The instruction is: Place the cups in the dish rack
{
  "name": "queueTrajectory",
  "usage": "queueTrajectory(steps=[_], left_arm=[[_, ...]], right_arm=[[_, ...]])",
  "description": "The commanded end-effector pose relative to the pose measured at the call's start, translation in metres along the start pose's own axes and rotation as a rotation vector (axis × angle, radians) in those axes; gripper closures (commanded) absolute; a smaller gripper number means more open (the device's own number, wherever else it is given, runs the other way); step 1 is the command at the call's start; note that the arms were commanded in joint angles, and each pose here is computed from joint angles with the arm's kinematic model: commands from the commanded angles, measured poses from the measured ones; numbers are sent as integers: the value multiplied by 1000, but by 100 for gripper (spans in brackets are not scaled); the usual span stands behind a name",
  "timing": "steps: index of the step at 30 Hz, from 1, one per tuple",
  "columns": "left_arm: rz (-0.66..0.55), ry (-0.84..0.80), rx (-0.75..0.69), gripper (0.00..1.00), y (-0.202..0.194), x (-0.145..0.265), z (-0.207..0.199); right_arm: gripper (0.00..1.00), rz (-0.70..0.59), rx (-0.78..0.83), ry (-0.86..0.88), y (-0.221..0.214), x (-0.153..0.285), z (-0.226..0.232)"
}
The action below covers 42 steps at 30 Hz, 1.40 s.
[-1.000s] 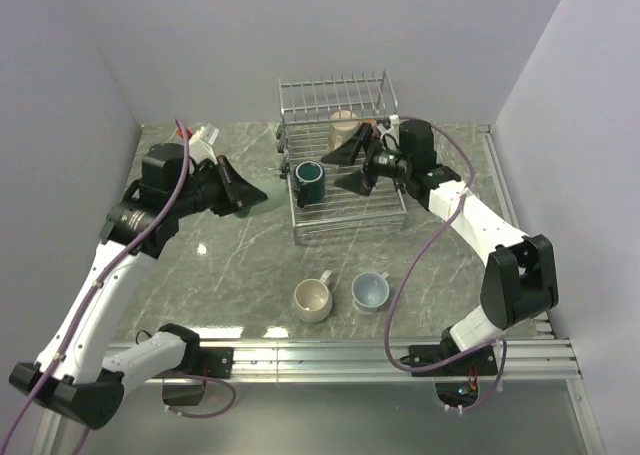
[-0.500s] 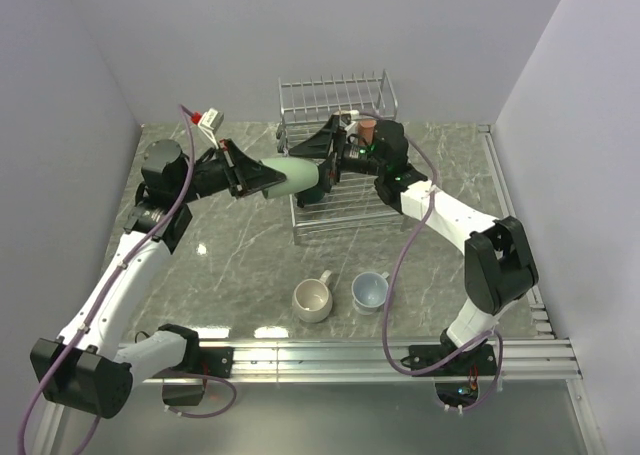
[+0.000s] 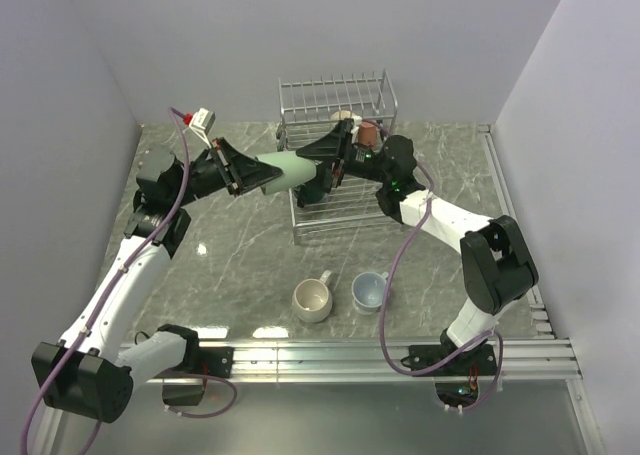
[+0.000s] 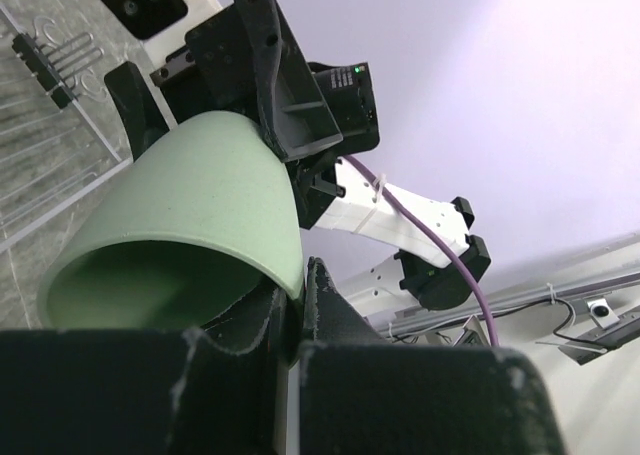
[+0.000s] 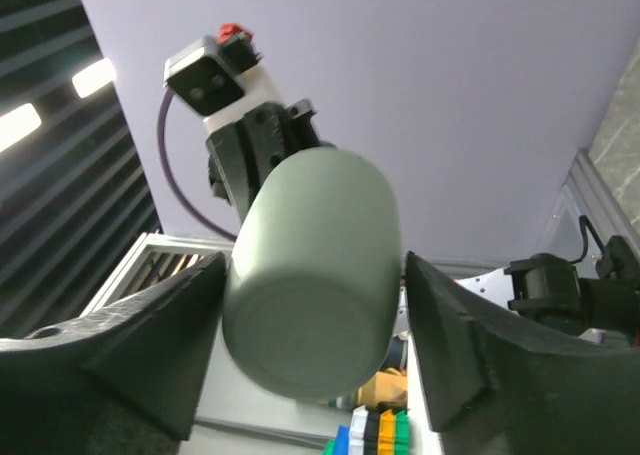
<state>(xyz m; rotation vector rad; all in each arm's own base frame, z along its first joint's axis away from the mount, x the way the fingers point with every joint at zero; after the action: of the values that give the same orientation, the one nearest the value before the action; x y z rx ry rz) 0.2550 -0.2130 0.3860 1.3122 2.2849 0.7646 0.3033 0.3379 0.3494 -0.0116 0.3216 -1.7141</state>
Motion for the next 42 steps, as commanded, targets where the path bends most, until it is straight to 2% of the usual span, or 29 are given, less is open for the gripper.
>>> queueTrajectory(steps=[1, 6, 7, 9, 10, 12, 13, 14, 15, 16, 22, 23, 24, 26, 27, 28, 29, 30, 31, 32, 36, 38, 42], left_arm=[[-73, -31, -82, 100, 17, 3, -15], [-69, -31, -68, 100, 15, 2, -11], [-67, -33, -68, 100, 15, 1, -11], [-62, -22, -71, 100, 15, 0, -7], [-66, -9, -73, 99, 16, -1, -5], [-57, 30, -65, 71, 14, -1, 3], [-54, 47, -58, 55, 14, -1, 7], [-42, 55, -46, 26, 12, -2, 11], [-27, 77, -38, 4, 11, -2, 15], [-19, 101, -30, 1, 10, -1, 20], [-43, 272, -24, 1, 11, 22, 49], [-70, 328, -45, 1, 14, 29, 55], [-66, 401, -14, 1, 10, 37, 67], [-66, 493, -6, 1, 6, 47, 78], [-72, 545, -18, 1, 5, 53, 86], [-59, 575, -1, 1, -1, 57, 91], [-56, 598, 7, 1, -7, 62, 95], [-52, 625, 8, 1, -10, 65, 99], [-38, 633, 10, 2, -15, 68, 100], [-25, 648, 5, 2, -18, 70, 103], [18, 675, -6, 3, -21, 73, 105], [22, 688, -18, 4, -17, 74, 103], [25, 686, -18, 5, -11, 72, 99]], right_arm=[[29, 59, 62, 69, -19, 5, 23], [37, 70, 65, 56, -22, 6, 22], [47, 70, 67, 55, -22, 6, 22], [59, 73, 71, 55, -22, 5, 23], [72, 70, 74, 53, -21, 5, 23], [84, 71, 85, 52, -22, 5, 25], [93, 59, 92, 38, -17, 7, 23], [98, 51, 101, 32, -15, 8, 25], [100, 38, 91, 9, -12, 11, 23], [100, 9, 118, -1, -2, 17, 22], [100, -140, 166, -158, 42, 57, 13], [100, -209, 206, -175, 60, 72, 25], [100, -252, 199, -288, 70, 86, 4], [100, -395, 266, -364, 102, 107, 18], [100, -430, 244, -494, 113, 121, -7], [100, -463, 254, -556, 122, 129, -10], [100, -567, 337, -618, 141, 135, 9], [100, -572, 306, -753, 150, 148, -17], [100, -615, 355, -784, 158, 149, -2], [100, -699, 355, -887, 179, 164, -15], [100, -856, 447, -1142, 211, 193, -20], [100, -865, 475, -1183, 217, 191, -17], [100, -876, 476, -1285, 237, 191, -42]])
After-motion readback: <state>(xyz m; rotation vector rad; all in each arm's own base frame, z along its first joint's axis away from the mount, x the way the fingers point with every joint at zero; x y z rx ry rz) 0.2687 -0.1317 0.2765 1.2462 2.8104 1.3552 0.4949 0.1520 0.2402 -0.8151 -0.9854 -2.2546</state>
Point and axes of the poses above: each gripper's point midway between its finger pads, its own x axis back along the fingers, its own z axis along the line the jaws close on, y = z × x, the point moved 1 cm from there along x, back along the fingers, and after that the axes turned 10 degrees about -x, right-handed, at the moved point
